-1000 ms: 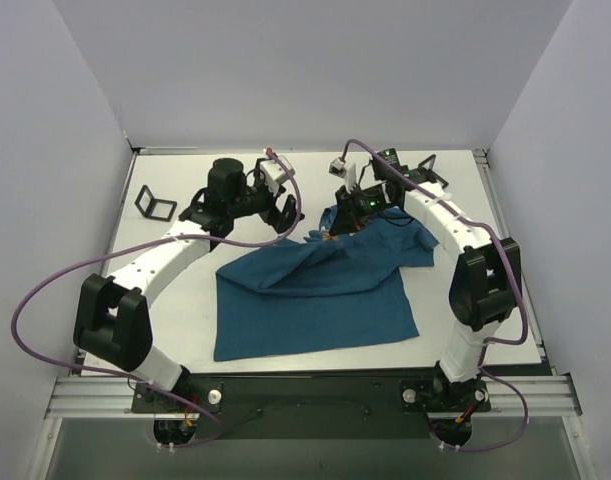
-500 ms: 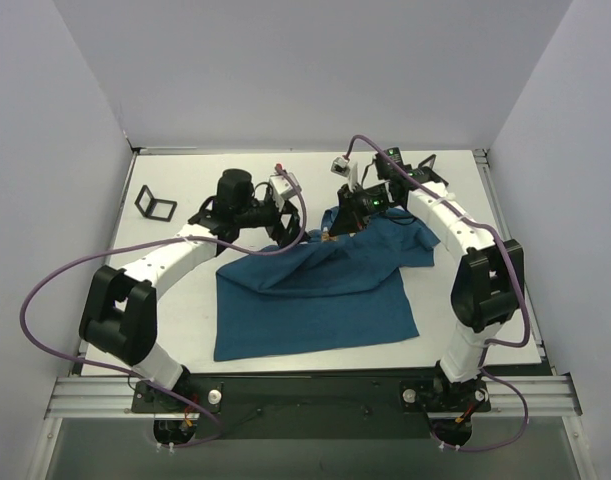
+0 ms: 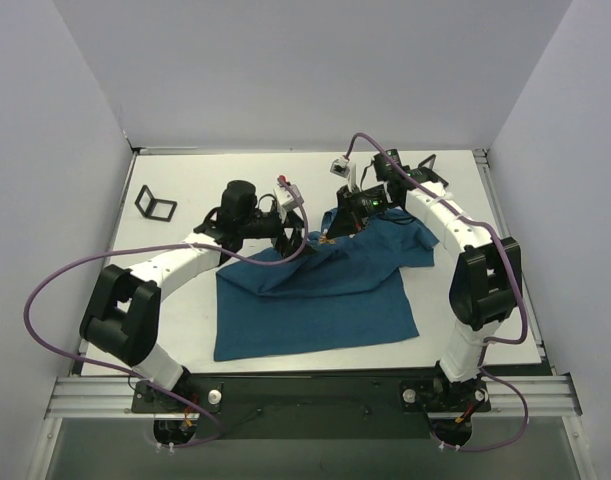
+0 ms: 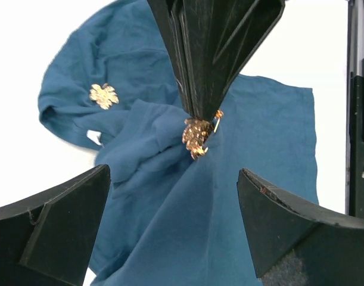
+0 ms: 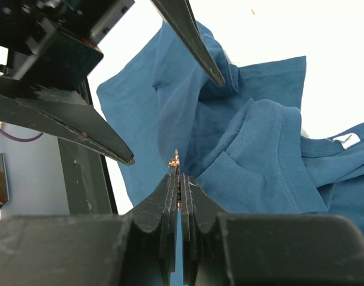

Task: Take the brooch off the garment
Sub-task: Open the brooch over the flattened clothing.

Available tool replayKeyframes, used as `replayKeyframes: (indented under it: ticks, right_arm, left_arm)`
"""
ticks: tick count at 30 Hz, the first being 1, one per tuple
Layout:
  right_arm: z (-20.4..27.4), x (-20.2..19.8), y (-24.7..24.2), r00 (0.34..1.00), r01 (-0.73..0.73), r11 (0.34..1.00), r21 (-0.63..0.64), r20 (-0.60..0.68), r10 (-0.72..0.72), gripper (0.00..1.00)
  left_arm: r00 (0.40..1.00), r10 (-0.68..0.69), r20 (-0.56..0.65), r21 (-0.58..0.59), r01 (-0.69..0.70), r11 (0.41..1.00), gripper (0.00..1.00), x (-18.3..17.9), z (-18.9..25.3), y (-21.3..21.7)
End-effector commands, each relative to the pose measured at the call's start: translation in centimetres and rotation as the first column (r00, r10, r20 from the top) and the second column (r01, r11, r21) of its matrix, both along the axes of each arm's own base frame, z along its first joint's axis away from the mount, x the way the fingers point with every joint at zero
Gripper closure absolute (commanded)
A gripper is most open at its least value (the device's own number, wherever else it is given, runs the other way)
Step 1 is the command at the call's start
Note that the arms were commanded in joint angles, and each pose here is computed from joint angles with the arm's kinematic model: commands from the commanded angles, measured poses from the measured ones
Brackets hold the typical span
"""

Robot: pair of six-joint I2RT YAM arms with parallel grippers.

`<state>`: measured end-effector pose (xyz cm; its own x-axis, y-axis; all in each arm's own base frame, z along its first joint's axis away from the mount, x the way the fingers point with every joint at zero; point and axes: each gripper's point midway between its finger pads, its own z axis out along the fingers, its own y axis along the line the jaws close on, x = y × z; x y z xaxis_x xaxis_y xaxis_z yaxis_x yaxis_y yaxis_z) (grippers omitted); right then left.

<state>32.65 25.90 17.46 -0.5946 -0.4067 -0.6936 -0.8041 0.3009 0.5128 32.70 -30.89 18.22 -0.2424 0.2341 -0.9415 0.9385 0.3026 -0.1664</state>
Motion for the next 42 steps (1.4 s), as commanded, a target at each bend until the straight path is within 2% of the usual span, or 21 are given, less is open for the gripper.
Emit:
replayKeyframes:
  ticks: [1, 18, 21, 26, 32, 42]
  right_arm:
    - [1.8, -1.1, 0.7, 0.999, -0.041, 0.997, 0.066, -0.012, 0.042, 1.0]
    - [0.7, -3.0, 2.3, 0.993, -0.108, 0.993, 0.048, -0.044, 0.11, 1.0]
    - [0.5, -3.0, 2.0, 0.994, -0.106, 0.994, 0.028, -0.034, 0.107, 1.0]
    - [0.0, -3.2, 1.6, 0.993, -0.11, 0.994, 0.004, -0.039, 0.11, 1.0]
    - [-0.4, -3.7, 1.9, 0.989, -0.136, 0.99, 0.022, -0.058, 0.137, 1.0]
    - [0.5, -3.8, 2.6, 0.986, -0.154, 0.987, 0.05, -0.051, 0.156, 1.0]
  left_arm:
    - [0.999, -0.035, 0.034, -0.063, 0.037, 0.997, 0.03, -0.6, 1.5, -0.6]
    - [0.999, -0.014, 0.036, -0.128, 0.018, 0.992, 0.03, -1.0, 1.6, -0.5]
    - [0.998, -0.035, 0.045, -0.14, 0.041, 0.989, 0.03, -1.3, 1.8, -0.6]
    - [0.997, -0.082, -0.008, -0.184, 0.079, 0.98, 0.03, -2.4, 1.9, -0.8]
    - [0.991, -0.126, -0.036, -0.21, 0.116, 0.971, 0.03, -3.0, 1.4, -1.2]
    - [0.994, -0.104, -0.031, -0.201, 0.096, 0.975, 0.02, -2.5, 0.9, -0.9]
